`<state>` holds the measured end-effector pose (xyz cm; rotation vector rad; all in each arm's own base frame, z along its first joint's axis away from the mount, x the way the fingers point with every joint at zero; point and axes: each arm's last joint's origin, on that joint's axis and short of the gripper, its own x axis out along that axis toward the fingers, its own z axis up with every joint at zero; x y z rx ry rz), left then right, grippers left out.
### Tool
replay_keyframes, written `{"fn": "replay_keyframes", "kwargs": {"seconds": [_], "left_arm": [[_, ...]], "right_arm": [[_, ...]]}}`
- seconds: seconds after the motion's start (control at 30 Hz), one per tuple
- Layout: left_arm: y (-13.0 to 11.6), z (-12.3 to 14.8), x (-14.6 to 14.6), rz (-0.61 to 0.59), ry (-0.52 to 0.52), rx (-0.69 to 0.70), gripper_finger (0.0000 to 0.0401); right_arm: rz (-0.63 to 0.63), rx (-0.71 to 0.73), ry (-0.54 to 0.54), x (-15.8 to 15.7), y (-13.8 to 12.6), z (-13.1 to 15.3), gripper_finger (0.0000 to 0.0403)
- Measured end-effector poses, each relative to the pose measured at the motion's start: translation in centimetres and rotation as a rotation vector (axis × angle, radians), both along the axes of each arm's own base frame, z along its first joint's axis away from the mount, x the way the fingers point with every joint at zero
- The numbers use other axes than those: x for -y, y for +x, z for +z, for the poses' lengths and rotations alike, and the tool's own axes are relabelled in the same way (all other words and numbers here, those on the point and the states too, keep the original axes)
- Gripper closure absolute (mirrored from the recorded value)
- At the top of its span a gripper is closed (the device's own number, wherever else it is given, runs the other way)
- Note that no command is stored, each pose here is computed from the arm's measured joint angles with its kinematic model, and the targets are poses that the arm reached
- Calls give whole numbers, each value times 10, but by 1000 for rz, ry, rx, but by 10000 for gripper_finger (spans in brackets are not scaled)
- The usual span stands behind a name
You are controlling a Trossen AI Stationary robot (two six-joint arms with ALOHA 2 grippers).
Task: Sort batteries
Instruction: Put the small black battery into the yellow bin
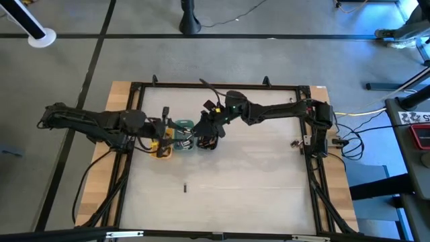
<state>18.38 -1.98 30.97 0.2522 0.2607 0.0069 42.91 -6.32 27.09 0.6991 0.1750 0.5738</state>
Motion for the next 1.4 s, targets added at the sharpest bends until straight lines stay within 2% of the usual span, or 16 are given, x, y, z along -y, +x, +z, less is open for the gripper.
{"fn": "replay_keyframes", "kwargs": {"seconds": [0.13, 0.33, 0.47, 0.6, 0.77, 1.07, 1.27, 1.4], "left_arm": [[10, -7, 1, -20, 86, -34, 200], [18, -4, 0, -29, 208, 13, 151], [19, -4, -1, -24, 238, 14, 131], [20, -4, -3, -13, 238, 14, 128], [31, -6, -4, -46, 287, 45, 141], [35, -8, -7, -52, 268, 43, 175], [35, -8, -7, -54, 268, 39, 236], [35, -8, -7, -51, 267, 38, 295]], "right_arm": [[-14, 8, 11, 0, 0, 2, 221], [-14, -6, 28, 0, 0, 1, 221], [-18, -6, 28, -1, 0, 2, 221], [-22, -6, 29, 0, 0, 2, 221], [-18, -24, 56, -1, 0, 2, 221], [0, -38, 94, -1, 0, 3, 221], [0, -37, 94, -1, 0, 3, 221], [0, -38, 94, -1, 0, 3, 221]]}}
